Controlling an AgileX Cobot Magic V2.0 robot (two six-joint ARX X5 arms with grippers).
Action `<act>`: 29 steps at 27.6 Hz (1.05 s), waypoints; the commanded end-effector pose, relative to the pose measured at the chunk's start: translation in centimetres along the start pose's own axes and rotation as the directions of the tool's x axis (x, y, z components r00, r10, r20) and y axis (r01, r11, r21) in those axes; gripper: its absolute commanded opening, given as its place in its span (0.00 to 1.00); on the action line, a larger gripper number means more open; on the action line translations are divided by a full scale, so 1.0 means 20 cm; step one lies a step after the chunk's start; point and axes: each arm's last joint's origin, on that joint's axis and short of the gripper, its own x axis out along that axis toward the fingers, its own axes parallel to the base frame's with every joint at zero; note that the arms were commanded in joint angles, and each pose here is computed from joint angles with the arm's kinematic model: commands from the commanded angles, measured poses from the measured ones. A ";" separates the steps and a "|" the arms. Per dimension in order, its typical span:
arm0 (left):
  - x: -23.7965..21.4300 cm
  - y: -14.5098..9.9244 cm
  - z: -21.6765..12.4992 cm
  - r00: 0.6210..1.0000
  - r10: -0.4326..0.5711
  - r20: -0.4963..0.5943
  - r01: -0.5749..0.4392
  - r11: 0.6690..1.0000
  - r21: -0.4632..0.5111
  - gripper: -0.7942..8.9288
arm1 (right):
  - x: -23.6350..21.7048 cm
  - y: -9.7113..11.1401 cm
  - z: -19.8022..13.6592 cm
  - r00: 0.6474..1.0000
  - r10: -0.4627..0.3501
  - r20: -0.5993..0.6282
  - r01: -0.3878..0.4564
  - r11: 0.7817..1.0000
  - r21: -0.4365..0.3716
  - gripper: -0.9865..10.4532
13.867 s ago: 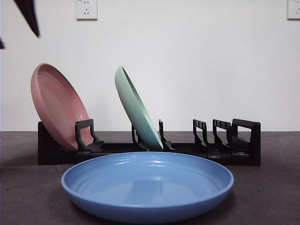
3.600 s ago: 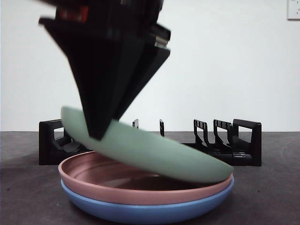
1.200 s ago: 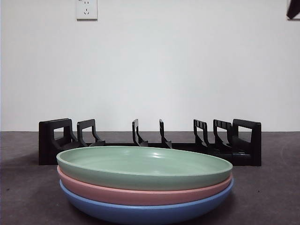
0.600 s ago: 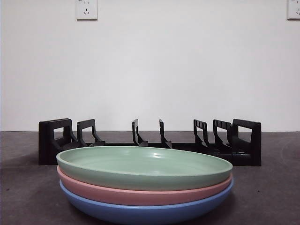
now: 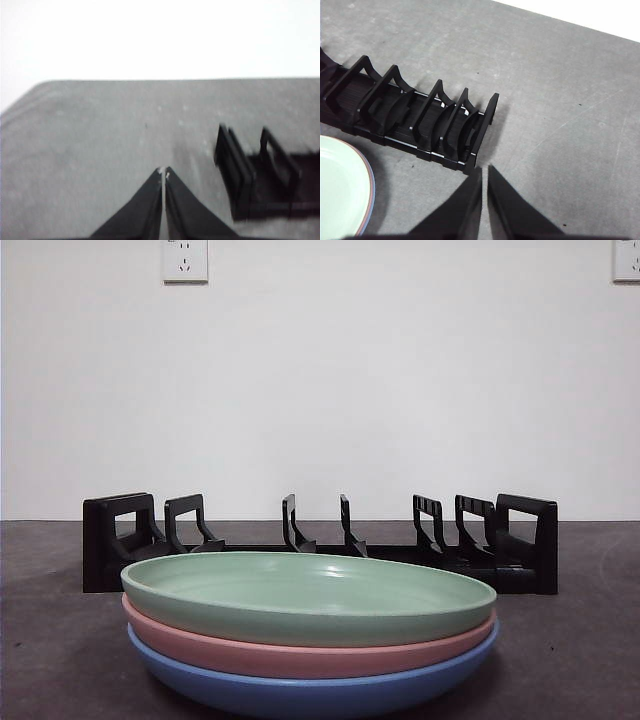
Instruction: Place the plate
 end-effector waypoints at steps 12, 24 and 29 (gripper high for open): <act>0.00 0.03 -0.30 0.998 -0.015 -0.063 0.010 0.997 -0.079 0.09 | -0.01 0.00 0.02 1.000 0.004 0.023 -0.004 1.000 0.002 0.10; 0.00 0.03 -0.30 0.998 -0.015 -0.063 0.010 0.997 -0.079 0.09 | -0.01 -0.01 0.00 1.000 -0.021 0.018 0.021 1.000 -0.008 0.10; 0.00 0.03 -0.30 0.998 -0.015 -0.063 0.010 0.997 -0.079 0.09 | 0.03 -0.07 -0.30 0.986 -0.116 0.119 0.109 0.992 0.062 0.10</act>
